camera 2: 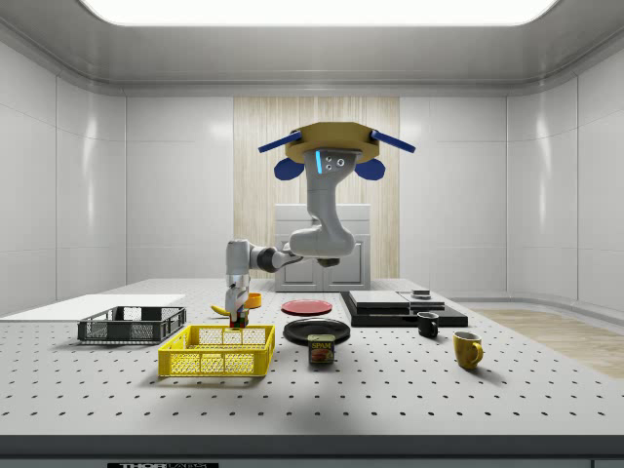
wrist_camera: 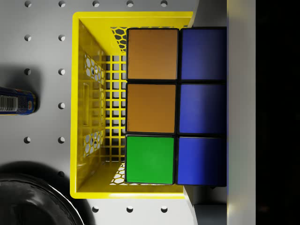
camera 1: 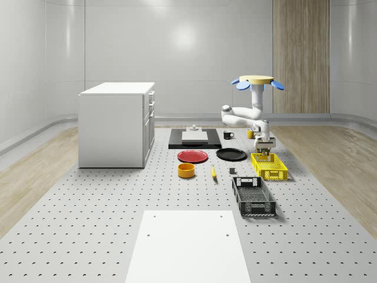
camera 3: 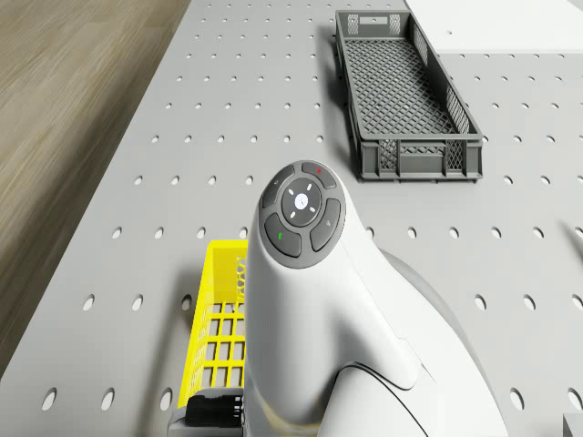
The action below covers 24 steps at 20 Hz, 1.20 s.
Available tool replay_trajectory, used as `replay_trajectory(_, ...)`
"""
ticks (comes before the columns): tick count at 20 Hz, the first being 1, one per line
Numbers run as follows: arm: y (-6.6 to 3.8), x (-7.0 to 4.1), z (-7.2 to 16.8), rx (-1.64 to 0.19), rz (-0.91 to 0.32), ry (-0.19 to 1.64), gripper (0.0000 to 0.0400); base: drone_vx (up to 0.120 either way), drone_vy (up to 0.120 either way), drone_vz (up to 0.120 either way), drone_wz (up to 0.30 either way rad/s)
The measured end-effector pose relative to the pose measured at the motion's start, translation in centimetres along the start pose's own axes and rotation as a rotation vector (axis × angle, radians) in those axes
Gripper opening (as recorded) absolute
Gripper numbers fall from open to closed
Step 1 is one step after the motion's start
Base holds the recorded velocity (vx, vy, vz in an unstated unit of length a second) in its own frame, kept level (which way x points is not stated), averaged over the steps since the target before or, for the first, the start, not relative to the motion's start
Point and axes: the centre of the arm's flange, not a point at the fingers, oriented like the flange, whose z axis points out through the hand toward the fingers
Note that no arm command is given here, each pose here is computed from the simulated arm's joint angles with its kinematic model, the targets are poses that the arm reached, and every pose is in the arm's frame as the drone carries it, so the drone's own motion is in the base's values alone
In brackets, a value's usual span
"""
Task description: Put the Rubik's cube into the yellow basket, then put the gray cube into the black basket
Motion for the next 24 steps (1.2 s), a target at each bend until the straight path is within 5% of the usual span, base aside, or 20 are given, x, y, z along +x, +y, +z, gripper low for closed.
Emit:
replay_trajectory(8, 0.0, 0.0, 0.0, 0.000, 0.000, 0.000, 0.0322, 0.000, 0.000, -0.120, 0.000)
replay_trajectory(22, 0.0, 0.0, 4.3, 0.000, 0.000, -0.001, 0.0322, 0.000, 0.000, 0.000, 0.000)
replay_trajectory(24, 0.0, 0.0, 4.8, 0.000, 0.004, 0.000, 0.0355, 0.000, 0.000, 0.000, 0.000)
